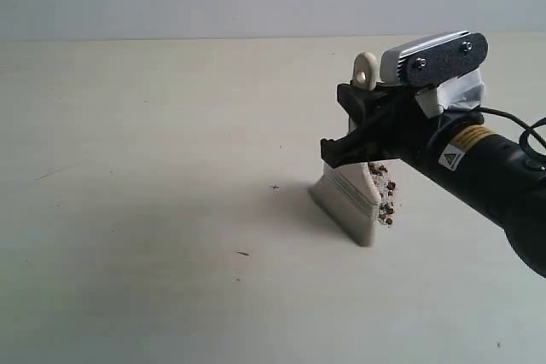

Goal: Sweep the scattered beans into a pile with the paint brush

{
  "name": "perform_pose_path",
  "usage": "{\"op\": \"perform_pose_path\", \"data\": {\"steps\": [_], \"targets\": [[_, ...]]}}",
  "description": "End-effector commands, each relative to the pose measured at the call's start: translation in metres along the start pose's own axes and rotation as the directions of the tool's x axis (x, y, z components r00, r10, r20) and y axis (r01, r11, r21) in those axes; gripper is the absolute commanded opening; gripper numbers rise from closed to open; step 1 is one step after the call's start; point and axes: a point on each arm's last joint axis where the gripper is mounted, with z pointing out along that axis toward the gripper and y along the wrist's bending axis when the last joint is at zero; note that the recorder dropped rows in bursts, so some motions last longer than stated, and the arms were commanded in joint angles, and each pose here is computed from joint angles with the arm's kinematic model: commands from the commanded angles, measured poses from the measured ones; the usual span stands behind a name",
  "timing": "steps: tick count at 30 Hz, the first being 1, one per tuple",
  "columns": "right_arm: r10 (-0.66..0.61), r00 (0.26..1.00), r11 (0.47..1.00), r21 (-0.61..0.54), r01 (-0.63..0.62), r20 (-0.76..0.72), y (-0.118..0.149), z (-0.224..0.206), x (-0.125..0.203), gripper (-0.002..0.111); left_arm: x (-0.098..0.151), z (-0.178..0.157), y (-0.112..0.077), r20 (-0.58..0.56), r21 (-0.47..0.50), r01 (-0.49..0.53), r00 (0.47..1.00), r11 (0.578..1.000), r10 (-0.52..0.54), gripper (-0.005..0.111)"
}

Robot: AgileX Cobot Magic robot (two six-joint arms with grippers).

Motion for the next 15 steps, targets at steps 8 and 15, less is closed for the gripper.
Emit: {"op": "perform_pose_path", "data": {"steps": [8,15], "targets": [[-0.053,0.996,0.998,0.038,0.051,0.066,-0.004,-0.001,-0.005,0.000,0.000,0.000,0.001,0.005,-0.001,-0.010,1.000,1.000,0.010,0.000],[-0.061,0.990,0.998,0.013,0.060,0.129,-0.002,-0.009,-0.022,0.000,0.000,0.000,0.001,0.005,-0.001,-0.010,1.000,1.000,0.010,0.000]]}}
